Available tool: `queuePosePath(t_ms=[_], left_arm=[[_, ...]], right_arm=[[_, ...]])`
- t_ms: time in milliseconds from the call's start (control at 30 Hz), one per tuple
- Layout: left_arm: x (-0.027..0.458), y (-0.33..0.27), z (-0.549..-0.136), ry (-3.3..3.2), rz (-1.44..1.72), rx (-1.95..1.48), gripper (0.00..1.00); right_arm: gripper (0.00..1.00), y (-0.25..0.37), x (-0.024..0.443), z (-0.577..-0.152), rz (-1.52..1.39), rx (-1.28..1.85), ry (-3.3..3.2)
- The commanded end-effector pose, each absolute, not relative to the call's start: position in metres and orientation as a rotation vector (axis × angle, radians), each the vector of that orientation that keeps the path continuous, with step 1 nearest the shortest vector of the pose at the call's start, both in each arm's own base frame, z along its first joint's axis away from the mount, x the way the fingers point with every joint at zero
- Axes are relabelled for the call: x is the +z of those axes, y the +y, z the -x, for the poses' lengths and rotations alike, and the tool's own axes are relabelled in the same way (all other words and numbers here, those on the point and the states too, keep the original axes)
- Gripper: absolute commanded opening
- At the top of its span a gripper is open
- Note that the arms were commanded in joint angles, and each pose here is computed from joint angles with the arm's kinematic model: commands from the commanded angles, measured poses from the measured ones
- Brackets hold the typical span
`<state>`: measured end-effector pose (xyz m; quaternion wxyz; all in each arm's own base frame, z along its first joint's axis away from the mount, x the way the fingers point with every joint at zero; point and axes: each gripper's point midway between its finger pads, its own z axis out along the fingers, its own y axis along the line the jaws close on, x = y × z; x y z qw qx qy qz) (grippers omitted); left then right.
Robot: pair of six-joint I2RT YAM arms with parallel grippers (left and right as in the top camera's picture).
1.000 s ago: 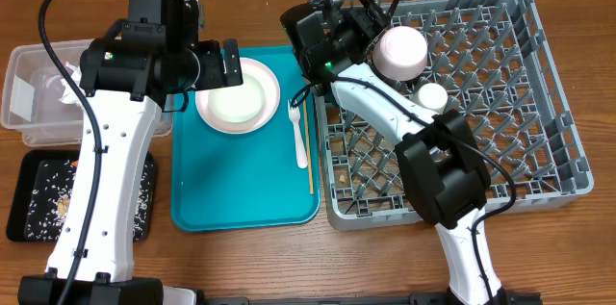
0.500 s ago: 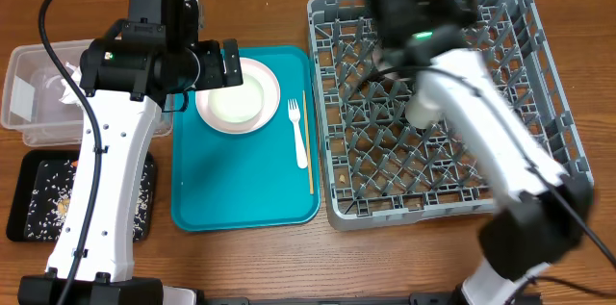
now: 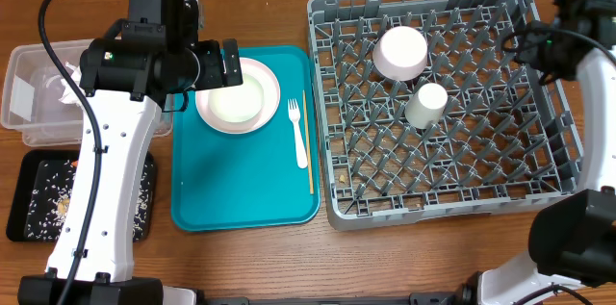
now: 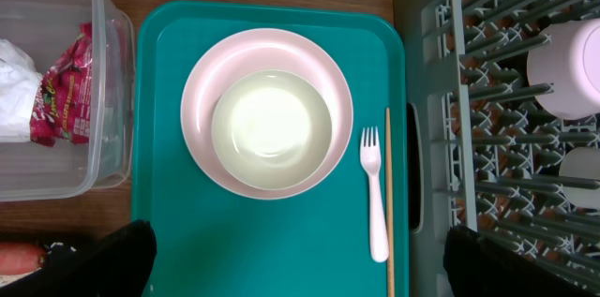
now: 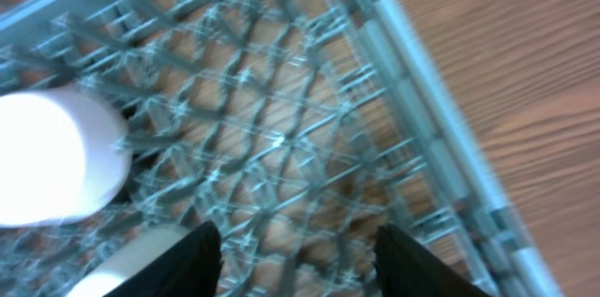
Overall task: Sort waste into correct bins and load items into the dishwasher
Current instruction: 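Open the right gripper and withdraw it from the rack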
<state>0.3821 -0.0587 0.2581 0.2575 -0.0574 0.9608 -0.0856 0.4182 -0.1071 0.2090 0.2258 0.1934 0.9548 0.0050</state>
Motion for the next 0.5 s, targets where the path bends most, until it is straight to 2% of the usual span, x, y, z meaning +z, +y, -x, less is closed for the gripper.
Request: queuePosePath(t_ms=[0, 167, 200, 467], left_arm=[[0.267, -0.057, -0.385, 2.579, 0.157, -0.228, 1.0], [0.267, -0.057, -0.385, 2.579, 0.157, -0.228, 1.0], [0.267, -0.057, -0.385, 2.579, 0.157, -0.228, 1.0], [0.272, -0.058, -0.391, 2.546, 0.167, -0.242, 1.0]], right_arm=[[0.64, -0.066, 0.22, -0.419, -0.484, 0.367, 2.62], [0.9, -0.042, 0.215, -0.408, -0.447, 0.424, 2.685], [1.0, -0.035, 0.216, -0.409, -0.428, 0.451, 2.685], [1.0, 0.012, 0.217, -0.397, -0.334, 0.619, 2.747]])
